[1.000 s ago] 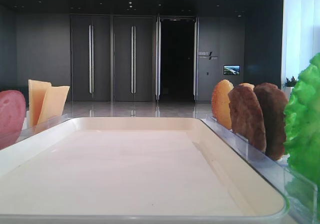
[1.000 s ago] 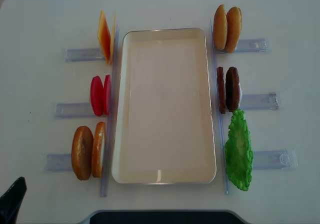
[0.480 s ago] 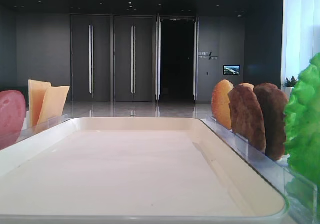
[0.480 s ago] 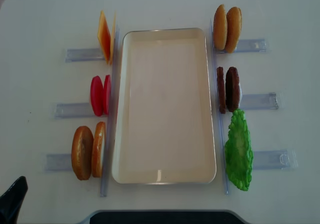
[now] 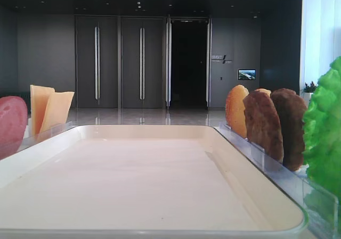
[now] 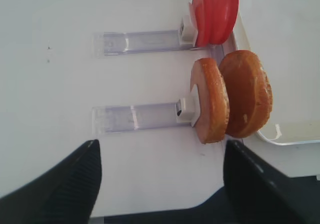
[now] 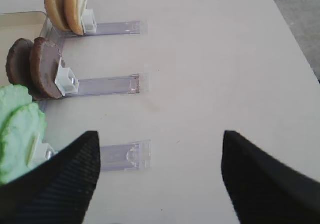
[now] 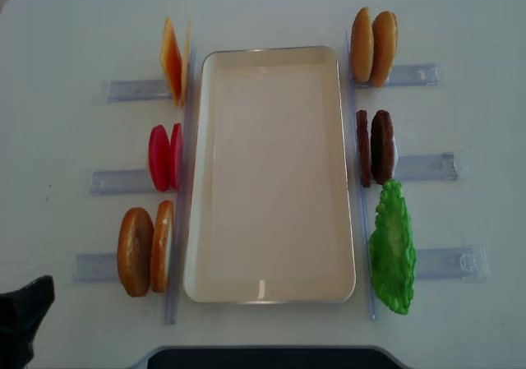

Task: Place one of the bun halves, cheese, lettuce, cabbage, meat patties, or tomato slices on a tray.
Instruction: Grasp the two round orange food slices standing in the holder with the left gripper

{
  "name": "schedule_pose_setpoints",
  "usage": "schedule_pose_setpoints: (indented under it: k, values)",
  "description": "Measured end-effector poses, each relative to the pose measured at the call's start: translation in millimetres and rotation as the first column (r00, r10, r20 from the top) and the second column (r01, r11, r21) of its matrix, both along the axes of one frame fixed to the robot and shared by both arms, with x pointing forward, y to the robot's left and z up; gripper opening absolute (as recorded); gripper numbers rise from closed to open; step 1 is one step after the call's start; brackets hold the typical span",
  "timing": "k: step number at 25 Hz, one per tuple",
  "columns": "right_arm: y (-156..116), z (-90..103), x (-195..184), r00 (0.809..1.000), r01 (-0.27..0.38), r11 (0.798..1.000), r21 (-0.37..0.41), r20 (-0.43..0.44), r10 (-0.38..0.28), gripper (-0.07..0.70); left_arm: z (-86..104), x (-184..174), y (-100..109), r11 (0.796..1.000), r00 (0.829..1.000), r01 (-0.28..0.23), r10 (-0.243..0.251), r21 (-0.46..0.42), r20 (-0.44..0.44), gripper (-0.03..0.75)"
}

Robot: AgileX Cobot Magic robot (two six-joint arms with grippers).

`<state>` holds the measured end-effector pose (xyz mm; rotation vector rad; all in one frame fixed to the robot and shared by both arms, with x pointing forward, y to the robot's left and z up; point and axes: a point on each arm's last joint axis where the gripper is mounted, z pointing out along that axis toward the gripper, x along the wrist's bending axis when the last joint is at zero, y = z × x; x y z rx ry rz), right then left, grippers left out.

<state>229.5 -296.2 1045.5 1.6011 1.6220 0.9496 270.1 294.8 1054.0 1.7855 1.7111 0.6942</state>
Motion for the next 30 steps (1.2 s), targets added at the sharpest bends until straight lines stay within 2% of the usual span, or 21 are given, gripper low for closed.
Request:
schedule_pose_setpoints:
  k: [1,2,7,11,15,20,24,30]
  values:
    - [0.0,0.0,0.0,1.0,0.0,1.0,0.0,0.0,0.0,0.514,4.5,3.0,0.4,1.0,1.0,-0.001,0.001,0.0,-0.018,0.576]
    - [0.0,0.0,0.0,1.0,0.0,1.0,0.0,0.0,0.0,0.514,12.1,11.5,1.9,1.0,0.997,-0.014,0.014,-0.002,-0.081,0.576]
    - [0.0,0.0,0.0,1.0,0.0,1.0,0.0,0.0,0.0,0.514,27.8,29.2,5.8,0.999,0.98,-0.051,0.05,0.001,-0.194,0.576]
    - [0.0,0.0,0.0,1.0,0.0,1.0,0.0,0.0,0.0,0.514,34.5,45.7,12.3,0.992,0.962,-0.125,0.127,0.022,-0.242,0.576]
    - [0.0,0.0,0.0,1.0,0.0,1.0,0.0,0.0,0.0,0.514,32.6,58.8,15.5,0.986,0.942,-0.161,0.164,0.033,-0.294,0.576]
    - [0.0,0.0,0.0,1.0,0.0,1.0,0.0,0.0,0.0,0.514,25.1,72.9,17.1,0.984,0.914,-0.171,0.174,0.04,-0.366,0.576]
    - [0.0,0.0,0.0,1.0,0.0,1.0,0.0,0.0,0.0,0.514,20.7,80.1,17.6,0.978,0.892,-0.208,0.202,0.029,-0.404,0.576]
    - [0.0,0.0,0.0,1.0,0.0,1.0,0.0,0.0,0.0,0.514,19.8,81.7,15.0,0.971,0.885,-0.238,0.211,-0.014,-0.415,0.576]
